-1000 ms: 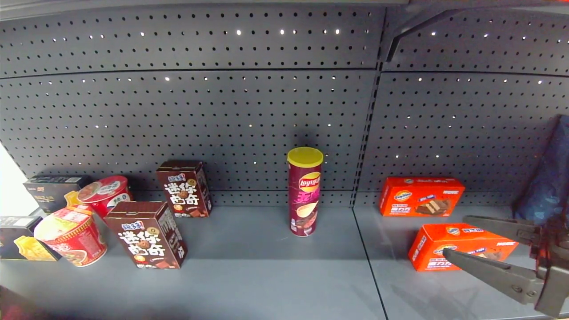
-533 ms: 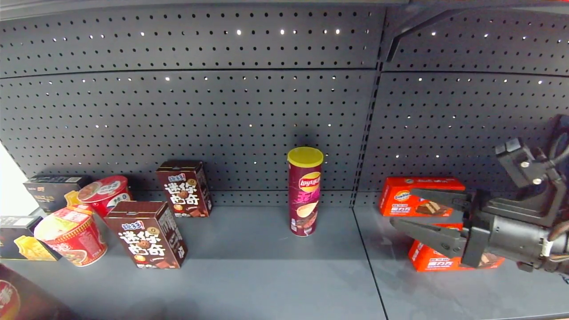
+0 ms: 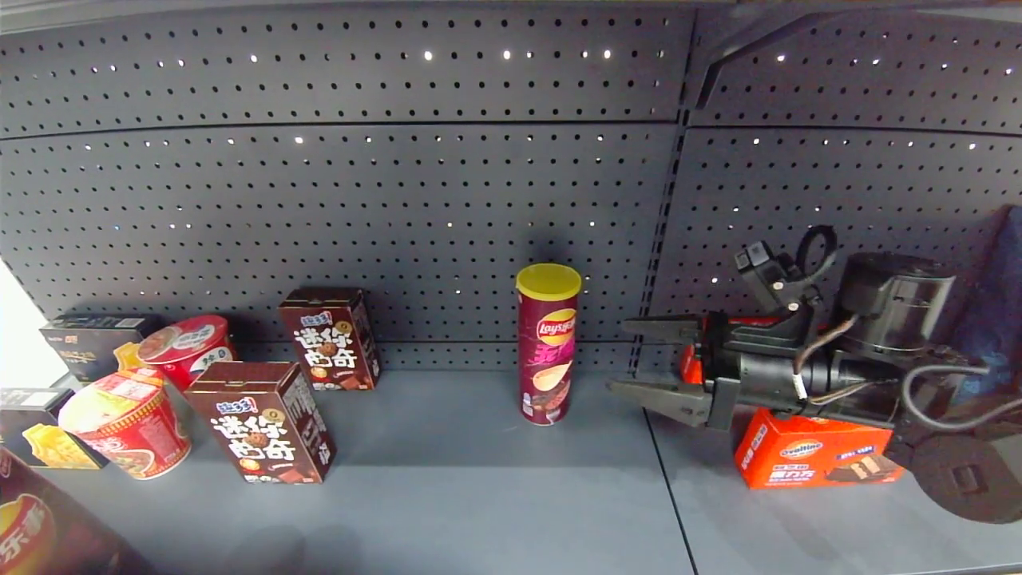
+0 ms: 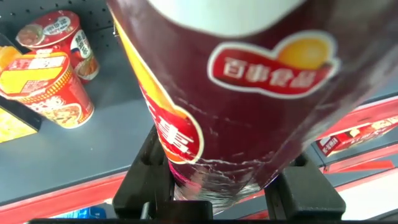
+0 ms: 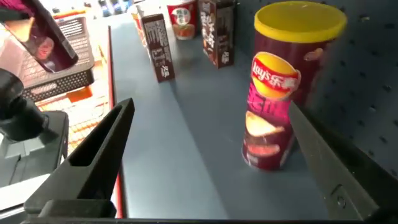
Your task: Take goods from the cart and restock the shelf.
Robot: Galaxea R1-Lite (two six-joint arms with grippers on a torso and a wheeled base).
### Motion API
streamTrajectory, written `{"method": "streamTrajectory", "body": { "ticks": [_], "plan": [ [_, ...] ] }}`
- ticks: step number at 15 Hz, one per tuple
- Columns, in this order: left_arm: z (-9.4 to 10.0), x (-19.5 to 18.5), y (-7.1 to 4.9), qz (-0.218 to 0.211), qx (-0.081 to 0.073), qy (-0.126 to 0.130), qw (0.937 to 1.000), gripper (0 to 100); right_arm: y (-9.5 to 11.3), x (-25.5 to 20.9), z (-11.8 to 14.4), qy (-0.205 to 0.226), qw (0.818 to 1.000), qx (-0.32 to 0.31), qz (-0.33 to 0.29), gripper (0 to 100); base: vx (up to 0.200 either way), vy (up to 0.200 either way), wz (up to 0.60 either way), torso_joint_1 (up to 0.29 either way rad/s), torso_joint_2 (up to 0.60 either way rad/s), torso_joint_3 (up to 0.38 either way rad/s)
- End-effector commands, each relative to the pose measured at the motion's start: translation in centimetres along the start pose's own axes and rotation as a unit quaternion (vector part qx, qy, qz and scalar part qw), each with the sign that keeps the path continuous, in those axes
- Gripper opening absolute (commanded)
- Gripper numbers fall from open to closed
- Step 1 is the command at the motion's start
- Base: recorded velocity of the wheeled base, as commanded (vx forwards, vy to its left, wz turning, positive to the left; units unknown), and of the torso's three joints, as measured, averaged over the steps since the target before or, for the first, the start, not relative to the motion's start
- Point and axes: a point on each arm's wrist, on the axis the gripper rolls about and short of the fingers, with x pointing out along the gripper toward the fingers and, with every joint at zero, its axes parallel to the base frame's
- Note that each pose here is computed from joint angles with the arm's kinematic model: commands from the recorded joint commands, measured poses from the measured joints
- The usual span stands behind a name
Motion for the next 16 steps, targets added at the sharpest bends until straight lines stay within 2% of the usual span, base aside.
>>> {"method": "streamTrajectory", "body": {
  "ticks": [1,7,9,16],
  "plan": [
    [0.0,0.1,0.0,0.000,0.000,0.002,1.0000,0,-1.4,1.8,-1.1,0.010,1.000,0.010,0.011,100,0.000,0.000,0.00,0.000,0.00,0.000],
    [-0.2,0.0,0.0,0.001,0.000,0.002,1.0000,0,-4.2,4.5,-1.4,0.015,1.000,0.014,0.012,100,0.000,0.000,0.00,0.000,0.00,0.000],
    [-0.2,0.0,0.0,0.001,0.000,0.003,1.0000,0,-5.2,5.7,-2.4,0.019,1.000,0.018,0.014,100,0.000,0.000,0.00,0.000,0.00,0.000],
    [-0.9,-0.1,0.0,0.007,0.001,0.009,0.9999,0,-6.5,7.3,-4.4,0.029,0.999,0.029,0.017,100,0.000,0.000,0.00,0.000,0.00,0.000]
  ]
}}
